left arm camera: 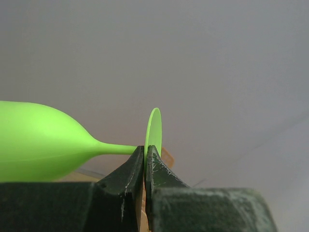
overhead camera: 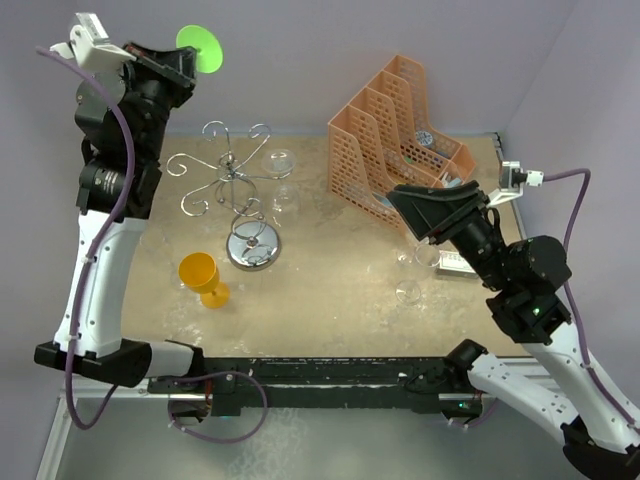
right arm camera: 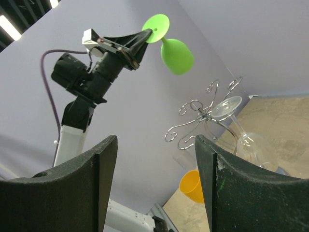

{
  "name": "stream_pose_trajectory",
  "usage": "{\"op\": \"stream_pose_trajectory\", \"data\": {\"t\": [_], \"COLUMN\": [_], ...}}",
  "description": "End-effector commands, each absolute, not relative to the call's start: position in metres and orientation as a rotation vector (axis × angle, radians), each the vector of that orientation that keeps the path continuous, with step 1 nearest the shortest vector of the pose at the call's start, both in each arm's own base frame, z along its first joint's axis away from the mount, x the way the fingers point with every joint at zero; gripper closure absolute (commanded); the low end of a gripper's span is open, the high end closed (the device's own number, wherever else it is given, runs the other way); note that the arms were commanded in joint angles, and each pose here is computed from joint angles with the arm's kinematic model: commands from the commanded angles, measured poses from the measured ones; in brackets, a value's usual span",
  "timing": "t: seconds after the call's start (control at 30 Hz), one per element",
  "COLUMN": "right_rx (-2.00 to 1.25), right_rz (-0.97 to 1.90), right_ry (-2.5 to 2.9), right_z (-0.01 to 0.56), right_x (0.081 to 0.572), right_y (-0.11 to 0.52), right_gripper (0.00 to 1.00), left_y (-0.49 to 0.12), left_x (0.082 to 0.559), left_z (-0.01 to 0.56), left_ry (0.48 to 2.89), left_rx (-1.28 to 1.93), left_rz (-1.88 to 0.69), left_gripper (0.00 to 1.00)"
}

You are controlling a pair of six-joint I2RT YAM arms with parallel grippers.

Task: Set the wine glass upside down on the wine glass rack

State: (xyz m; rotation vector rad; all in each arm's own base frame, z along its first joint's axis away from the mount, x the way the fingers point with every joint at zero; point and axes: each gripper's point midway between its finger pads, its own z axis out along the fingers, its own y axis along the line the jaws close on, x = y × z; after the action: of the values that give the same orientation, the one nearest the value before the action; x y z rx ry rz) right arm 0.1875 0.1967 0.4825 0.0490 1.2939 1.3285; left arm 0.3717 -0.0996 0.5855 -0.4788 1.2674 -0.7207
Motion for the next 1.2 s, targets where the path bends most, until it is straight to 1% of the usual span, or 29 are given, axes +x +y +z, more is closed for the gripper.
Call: {"op": "stream_pose_trajectory", "data": {"t": [0.0,0.2,0.27,0.53,0.7,0.87,1.17], "right_rx": [0.019,0.022,0.021,0.020,0.021,0.027,-0.041], "right_rz": [1.331,1.332,1.331,1.331,1.330,1.338,1.336], "right_ry": [1.225,1.241,1.246,1.257,1.269,1.282,1.329], "right_z": [0.499,0.492,0.490,0.488,0.484,0.480,0.473], "right_x": [0.184,0.187,0.188,0.191,0.193,0.197,0.212], "right_y": [0.195,0.198,0.199,0.202,0.204,0.208,0.230], "right_gripper": [0.33,0.33,0.33,0.33,0.34,0.34,0.34], "left_y": [-0.065,-0.002,0.009,0.045,0.042,0.027,0.018], "left_x": [0.376,0.376,0.371,0.325,0.313,0.308,0.286], "left_z": [0.586,0.548,0.533,0.491,0.463,0.426,0.406], "left_ry": [1.220,1.236,1.250,1.219,1.256,1.368,1.435], "left_rx": [-0.501,-0.650,-0.702,-0.881,-0.924,-0.912,-0.900], "left_rz": [-0.739,-0.609,-0.565,-0.393,-0.408,-0.446,-0.462], "left_gripper": [1.00,1.00,1.00,1.00,1.00,1.00,1.00]}}
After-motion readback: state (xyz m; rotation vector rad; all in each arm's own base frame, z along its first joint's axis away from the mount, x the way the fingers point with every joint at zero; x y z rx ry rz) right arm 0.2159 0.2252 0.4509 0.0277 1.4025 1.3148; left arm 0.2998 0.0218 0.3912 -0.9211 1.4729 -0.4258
